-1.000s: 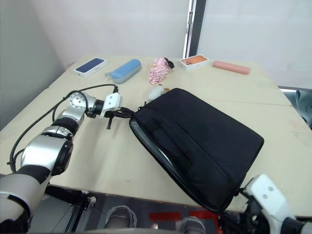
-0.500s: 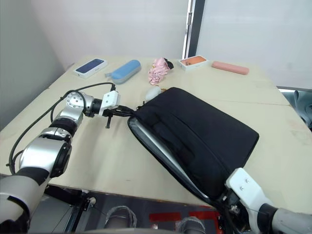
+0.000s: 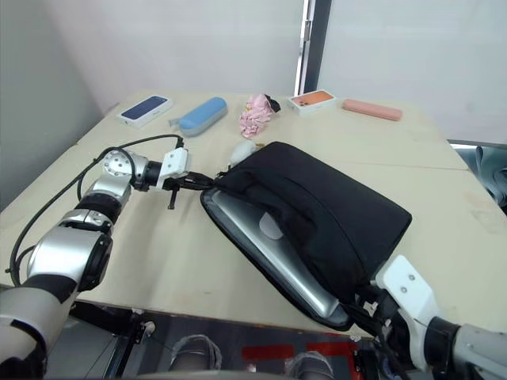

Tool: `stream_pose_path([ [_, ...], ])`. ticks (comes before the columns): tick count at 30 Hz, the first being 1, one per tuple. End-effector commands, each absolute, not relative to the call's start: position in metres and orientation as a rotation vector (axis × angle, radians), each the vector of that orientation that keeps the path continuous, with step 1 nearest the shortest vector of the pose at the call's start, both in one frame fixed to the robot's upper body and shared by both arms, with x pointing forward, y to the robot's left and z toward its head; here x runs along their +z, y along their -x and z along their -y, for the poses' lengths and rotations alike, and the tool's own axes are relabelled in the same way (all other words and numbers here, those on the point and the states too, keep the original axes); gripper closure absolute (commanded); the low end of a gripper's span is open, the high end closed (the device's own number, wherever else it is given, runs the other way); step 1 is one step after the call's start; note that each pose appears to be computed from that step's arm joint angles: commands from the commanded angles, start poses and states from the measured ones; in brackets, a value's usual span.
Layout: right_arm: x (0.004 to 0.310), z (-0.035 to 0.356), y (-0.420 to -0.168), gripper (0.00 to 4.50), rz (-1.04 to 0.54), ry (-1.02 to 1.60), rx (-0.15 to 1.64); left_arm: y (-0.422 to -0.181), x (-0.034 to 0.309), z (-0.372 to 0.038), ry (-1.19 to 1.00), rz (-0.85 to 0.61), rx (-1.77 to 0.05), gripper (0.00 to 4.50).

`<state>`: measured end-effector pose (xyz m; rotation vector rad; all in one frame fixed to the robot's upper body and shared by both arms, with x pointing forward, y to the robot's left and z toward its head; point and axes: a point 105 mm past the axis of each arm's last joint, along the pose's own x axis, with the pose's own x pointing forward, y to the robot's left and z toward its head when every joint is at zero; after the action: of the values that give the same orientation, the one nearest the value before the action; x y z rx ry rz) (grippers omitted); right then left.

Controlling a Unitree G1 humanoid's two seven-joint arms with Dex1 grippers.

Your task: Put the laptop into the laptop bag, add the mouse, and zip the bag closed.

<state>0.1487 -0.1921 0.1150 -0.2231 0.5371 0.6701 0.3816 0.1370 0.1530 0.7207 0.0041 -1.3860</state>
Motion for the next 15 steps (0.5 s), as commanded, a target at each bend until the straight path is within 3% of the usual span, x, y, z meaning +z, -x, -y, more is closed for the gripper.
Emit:
stream_pose_path([
  [1, 0.1255, 0.1867, -0.1493, 2.84, -0.495, 0.267, 0.685, -0.3811, 0.1627, -0.1393, -0.742, 0.032, -1.383, 4.50],
  [4, 0.1243, 0.1897, -0.1532, 2.84, -0.492, 0.268, 0.661, -0.3809, 0.1624, -0.1395, -0.740, 0.030, -1.385, 4.50],
  [10, 0.1208, 0.1922, -0.1504, 4.48, -0.503, 0.222, 0.658, -0.3802, 0.1605, -0.1399, -0.737, 0.024, -1.388, 4.50],
  [15, 0.1213, 0.1931, -0.1478, 4.48, -0.508, 0.224, 0.661, -0.3787, 0.1541, -0.1434, -0.743, -0.007, -1.391, 4.50],
])
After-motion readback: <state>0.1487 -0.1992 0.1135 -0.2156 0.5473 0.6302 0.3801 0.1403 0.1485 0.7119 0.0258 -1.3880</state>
